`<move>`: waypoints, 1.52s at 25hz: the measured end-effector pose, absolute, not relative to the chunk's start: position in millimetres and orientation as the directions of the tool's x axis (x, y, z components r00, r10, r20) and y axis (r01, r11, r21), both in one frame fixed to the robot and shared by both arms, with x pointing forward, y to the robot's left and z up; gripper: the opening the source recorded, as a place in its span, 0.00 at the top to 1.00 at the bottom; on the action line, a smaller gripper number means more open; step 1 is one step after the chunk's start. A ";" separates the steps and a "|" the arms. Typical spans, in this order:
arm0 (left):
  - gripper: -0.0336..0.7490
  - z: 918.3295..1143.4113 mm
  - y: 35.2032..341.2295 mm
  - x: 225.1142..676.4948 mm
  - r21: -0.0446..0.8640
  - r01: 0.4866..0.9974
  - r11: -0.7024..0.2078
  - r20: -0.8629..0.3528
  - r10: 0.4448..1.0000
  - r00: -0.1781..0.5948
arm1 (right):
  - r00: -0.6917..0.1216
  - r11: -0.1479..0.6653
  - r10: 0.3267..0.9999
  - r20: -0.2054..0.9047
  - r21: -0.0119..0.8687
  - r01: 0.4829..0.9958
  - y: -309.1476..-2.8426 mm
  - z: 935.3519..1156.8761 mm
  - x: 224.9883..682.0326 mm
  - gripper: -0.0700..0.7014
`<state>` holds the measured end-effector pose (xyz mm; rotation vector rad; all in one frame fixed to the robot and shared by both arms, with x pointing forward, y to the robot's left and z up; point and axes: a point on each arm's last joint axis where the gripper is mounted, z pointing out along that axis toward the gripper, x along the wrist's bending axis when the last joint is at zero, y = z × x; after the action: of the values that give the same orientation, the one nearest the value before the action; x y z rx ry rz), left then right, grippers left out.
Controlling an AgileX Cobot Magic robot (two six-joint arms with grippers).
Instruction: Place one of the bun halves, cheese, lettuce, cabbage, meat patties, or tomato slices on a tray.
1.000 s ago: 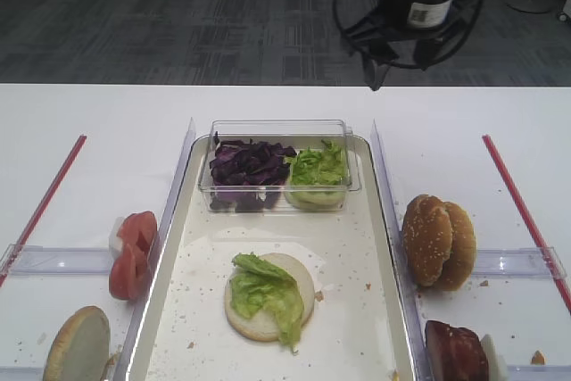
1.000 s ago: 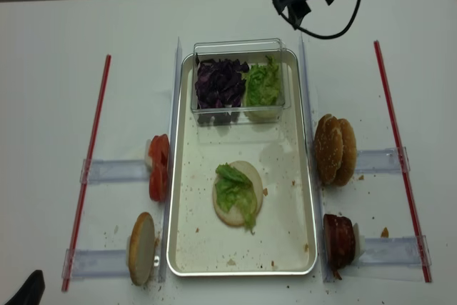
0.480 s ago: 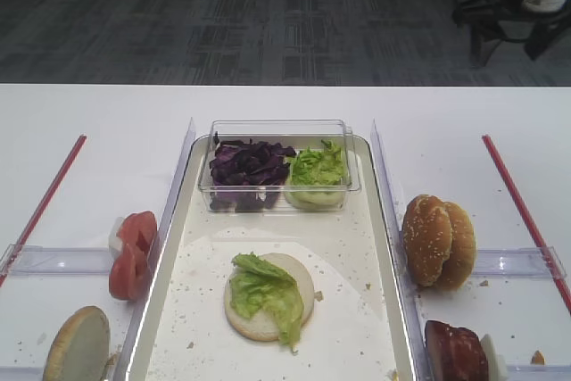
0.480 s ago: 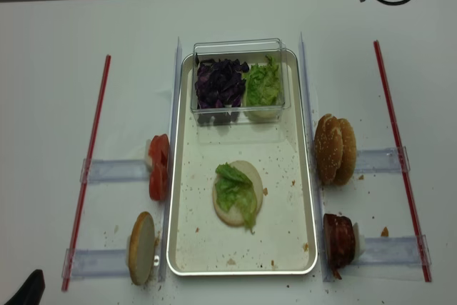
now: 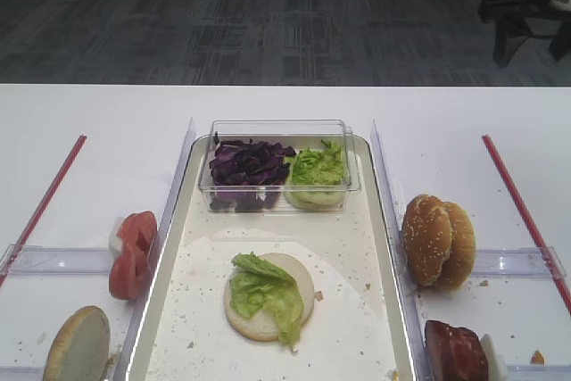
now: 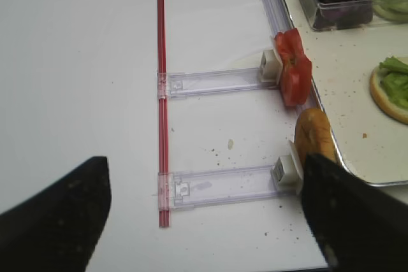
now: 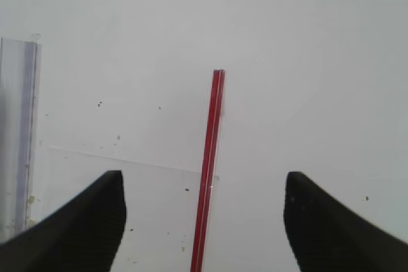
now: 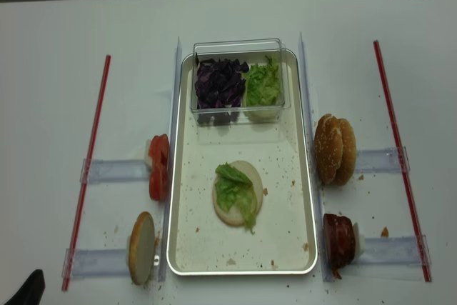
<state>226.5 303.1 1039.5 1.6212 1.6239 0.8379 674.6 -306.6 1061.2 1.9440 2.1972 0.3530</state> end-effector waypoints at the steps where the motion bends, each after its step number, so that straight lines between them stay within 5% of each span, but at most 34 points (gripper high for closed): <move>1: 0.24 1039.5 303.1 226.5 0.830 0.558 0.015 -0.026 1.000 0.012 | -0.124 0.109 0.992 0.030 0.300 0.948 -305.5 1061.3 674.6 0.21; 16: 0.24 1039.5 303.1 226.5 0.830 0.558 0.015 -0.026 1.000 0.012 | -0.116 0.090 0.989 0.086 0.267 0.960 -299.4 1070.5 636.0 0.21; 38: 0.24 1039.5 303.1 226.5 0.830 0.558 0.015 -0.026 1.000 0.012 | -0.126 0.090 0.988 0.091 0.324 0.942 -292.6 1108.0 454.0 0.21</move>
<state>226.5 303.1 1039.5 1.6212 1.6239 0.8379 454.0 -292.6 1108.0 1.9702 2.2029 0.4599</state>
